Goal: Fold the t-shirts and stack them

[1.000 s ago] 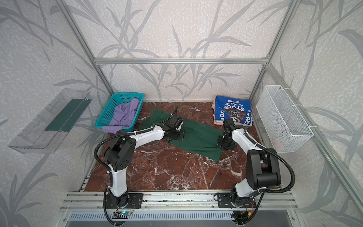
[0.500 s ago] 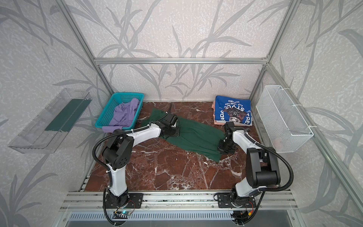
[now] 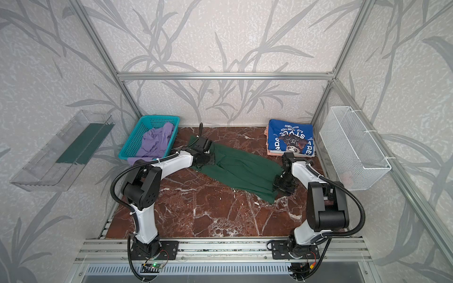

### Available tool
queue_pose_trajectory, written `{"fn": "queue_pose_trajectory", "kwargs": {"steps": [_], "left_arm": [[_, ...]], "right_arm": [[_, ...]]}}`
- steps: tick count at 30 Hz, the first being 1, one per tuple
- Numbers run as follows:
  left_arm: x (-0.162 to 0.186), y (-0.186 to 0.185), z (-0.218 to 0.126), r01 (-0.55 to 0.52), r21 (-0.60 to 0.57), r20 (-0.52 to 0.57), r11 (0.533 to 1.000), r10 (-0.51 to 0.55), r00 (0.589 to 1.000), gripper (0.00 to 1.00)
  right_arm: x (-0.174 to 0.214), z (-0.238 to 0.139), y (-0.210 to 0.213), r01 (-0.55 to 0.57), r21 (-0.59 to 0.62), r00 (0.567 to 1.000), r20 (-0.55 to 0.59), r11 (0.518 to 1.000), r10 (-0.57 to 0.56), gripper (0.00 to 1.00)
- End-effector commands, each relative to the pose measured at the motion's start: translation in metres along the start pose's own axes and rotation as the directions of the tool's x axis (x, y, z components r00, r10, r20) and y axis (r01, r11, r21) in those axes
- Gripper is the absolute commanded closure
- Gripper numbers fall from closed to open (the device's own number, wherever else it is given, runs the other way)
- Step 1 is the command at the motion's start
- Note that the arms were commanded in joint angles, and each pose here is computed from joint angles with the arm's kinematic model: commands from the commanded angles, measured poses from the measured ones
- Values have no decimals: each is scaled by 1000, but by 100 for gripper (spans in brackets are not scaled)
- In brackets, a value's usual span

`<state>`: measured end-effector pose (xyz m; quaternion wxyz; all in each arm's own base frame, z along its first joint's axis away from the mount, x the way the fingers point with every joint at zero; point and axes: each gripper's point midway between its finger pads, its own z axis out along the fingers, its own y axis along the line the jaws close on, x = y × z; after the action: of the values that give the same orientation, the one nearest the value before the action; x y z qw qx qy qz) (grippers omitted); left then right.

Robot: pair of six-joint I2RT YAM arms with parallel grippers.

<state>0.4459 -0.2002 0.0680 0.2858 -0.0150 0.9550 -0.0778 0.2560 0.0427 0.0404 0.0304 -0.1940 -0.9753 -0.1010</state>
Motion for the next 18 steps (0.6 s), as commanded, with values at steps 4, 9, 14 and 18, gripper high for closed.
{"fn": "queue_pose_trajectory", "kwargs": {"steps": [4,9,14,18], "left_arm": [[-22,28,-26,-11,-159,81,987,24,996,53],[-28,38,-18,-6,-184,69,983,19,997,45],[-27,39,-7,26,-163,23,986,-22,999,45],[-25,37,18,48,-130,-21,990,-51,998,45]], "right_arm": [[-25,-50,14,94,32,975,199,995,-98,20],[-51,-61,51,224,15,921,325,975,-217,9],[-76,-37,81,273,39,921,278,961,-273,10],[-91,-10,91,276,76,930,232,958,-286,13]]}}
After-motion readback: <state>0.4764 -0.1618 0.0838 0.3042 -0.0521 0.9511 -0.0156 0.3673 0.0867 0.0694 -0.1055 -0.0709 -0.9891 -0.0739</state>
